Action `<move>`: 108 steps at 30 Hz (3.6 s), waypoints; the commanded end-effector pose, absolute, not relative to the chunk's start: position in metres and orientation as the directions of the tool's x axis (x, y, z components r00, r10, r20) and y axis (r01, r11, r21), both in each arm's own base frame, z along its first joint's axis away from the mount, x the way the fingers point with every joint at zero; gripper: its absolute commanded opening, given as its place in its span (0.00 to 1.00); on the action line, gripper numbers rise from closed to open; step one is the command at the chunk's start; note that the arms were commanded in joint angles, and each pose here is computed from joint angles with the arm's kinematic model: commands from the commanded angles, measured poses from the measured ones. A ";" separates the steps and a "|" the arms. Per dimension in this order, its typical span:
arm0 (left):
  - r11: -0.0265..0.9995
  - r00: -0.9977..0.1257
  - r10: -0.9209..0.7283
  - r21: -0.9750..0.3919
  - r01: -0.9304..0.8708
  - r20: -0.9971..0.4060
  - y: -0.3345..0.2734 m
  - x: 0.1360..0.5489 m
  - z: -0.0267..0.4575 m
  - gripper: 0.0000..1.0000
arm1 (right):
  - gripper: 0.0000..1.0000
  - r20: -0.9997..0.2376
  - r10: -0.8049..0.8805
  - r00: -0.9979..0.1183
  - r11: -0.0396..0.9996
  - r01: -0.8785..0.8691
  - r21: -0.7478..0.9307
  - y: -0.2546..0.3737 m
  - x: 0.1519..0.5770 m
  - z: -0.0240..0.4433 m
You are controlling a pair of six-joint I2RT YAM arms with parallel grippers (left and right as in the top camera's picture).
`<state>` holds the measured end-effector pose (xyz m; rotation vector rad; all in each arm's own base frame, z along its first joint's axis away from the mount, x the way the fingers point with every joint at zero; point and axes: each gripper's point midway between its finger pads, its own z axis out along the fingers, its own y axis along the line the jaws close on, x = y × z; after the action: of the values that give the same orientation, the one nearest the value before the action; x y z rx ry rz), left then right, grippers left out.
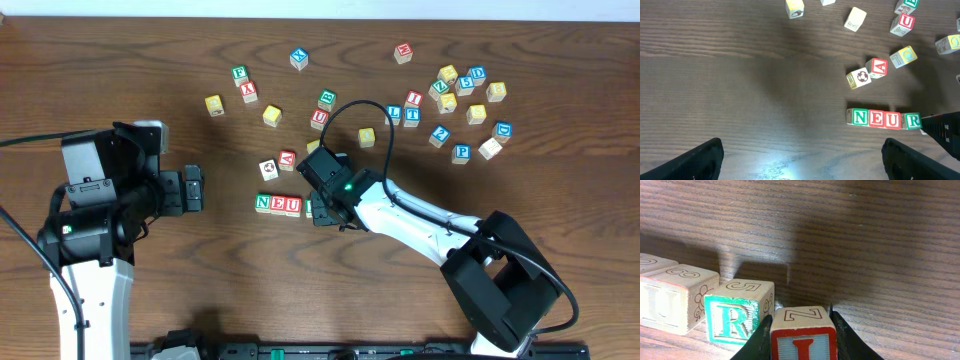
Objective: Spell out NEURIPS
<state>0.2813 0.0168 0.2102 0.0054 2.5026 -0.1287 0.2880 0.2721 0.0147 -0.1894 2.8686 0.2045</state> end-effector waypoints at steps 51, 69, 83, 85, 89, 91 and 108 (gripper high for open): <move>0.996 -0.795 -0.011 -0.075 0.044 -0.606 0.019 0.283 0.216 0.99 | 0.04 -0.342 -0.154 -0.927 0.979 -0.189 0.073 0.281 0.290 0.020; 0.996 -0.795 -0.011 -0.075 0.044 -0.606 0.019 0.283 0.216 0.99 | 0.03 -0.351 -0.168 -0.921 0.977 -0.203 0.064 0.280 0.292 0.020; 0.996 -0.795 -0.011 -0.076 0.043 -0.606 0.019 0.283 0.216 0.99 | 0.01 -0.341 -0.156 -0.927 0.982 -0.183 0.049 0.275 0.290 0.019; 0.996 -0.795 -0.011 -0.076 0.043 -0.606 0.019 0.283 0.216 0.99 | 0.01 -0.343 -0.150 -0.927 0.983 -0.177 0.048 0.275 0.291 0.019; 0.996 -0.795 -0.011 -0.076 0.044 -0.606 0.019 0.283 0.216 0.99 | 0.01 -0.343 -0.136 -0.929 0.986 -0.160 0.044 0.274 0.291 0.017; 0.996 -0.795 -0.011 -0.075 0.044 -0.606 0.019 0.283 0.216 0.99 | 0.01 -0.343 -0.121 -0.932 0.988 -0.145 0.044 0.273 0.292 0.016; 0.996 -0.795 -0.011 -0.075 0.044 -0.606 0.019 0.283 0.216 0.99 | 0.02 -0.335 0.006 -0.942 0.998 -0.013 0.054 0.267 0.291 0.012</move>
<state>0.2813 0.0168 0.2102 0.0054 2.5026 -0.1287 0.2917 0.2709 0.0158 -0.0574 2.8034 0.1125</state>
